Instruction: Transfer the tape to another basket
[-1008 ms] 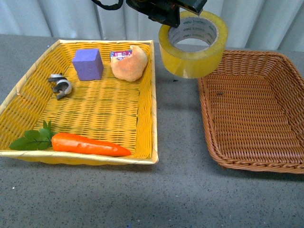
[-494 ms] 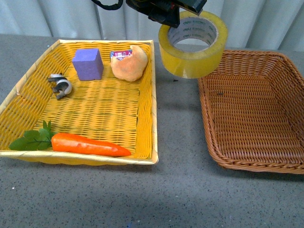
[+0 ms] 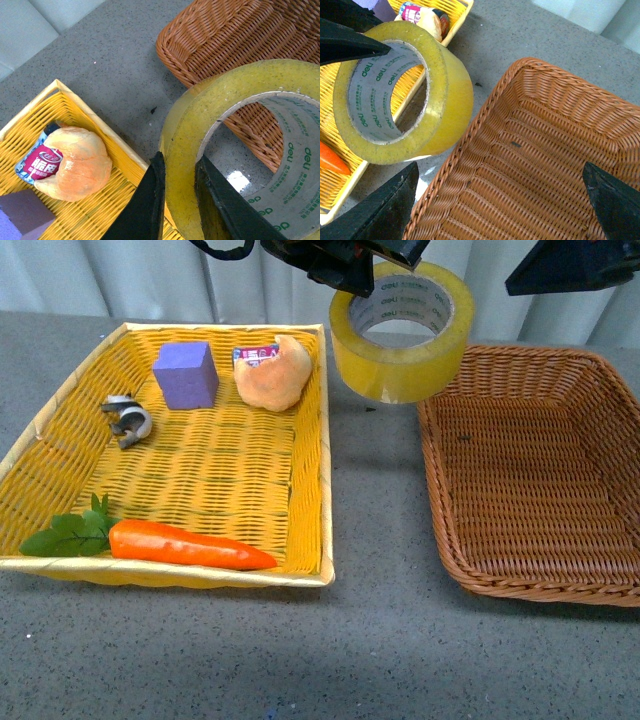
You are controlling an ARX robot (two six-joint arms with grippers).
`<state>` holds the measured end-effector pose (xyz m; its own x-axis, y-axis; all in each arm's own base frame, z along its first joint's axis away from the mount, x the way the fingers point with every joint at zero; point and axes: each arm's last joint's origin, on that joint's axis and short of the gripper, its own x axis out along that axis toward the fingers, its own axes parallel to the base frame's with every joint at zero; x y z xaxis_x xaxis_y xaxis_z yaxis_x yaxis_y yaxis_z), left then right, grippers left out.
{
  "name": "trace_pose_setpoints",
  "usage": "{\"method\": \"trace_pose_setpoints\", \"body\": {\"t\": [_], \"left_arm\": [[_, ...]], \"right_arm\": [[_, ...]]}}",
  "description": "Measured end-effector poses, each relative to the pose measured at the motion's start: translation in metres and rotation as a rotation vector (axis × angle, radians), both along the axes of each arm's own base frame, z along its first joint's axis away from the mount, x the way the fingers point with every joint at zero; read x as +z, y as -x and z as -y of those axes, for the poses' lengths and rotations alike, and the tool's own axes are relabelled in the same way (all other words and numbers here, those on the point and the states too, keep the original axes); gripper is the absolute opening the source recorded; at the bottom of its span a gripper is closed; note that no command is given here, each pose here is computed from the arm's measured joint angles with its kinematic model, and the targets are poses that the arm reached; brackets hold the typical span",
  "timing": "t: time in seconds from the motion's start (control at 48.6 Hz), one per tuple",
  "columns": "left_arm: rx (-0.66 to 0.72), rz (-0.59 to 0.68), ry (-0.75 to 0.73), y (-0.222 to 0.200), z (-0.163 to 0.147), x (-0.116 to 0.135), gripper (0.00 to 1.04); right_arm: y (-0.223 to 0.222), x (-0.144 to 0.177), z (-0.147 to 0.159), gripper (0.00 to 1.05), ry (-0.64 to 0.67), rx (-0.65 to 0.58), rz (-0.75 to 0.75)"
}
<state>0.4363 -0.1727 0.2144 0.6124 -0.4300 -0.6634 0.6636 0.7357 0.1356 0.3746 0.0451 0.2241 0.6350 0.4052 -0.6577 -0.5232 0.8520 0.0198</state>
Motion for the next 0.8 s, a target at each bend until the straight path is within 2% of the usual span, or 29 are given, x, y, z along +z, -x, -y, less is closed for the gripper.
{"method": "trace_pose_setpoints", "body": {"t": [0.494,0.802], "left_arm": [[-0.001,0.0,0.0,0.0,0.0,0.0,0.14],[-0.001,0.001,0.0,0.0,0.0,0.0,0.14]], "right_arm": [[-0.046,-0.011,-0.043,0.96,0.031,0.057,-0.038],[-0.057,-0.02,-0.049,0.96,0.042,0.031,-0.074]]}}
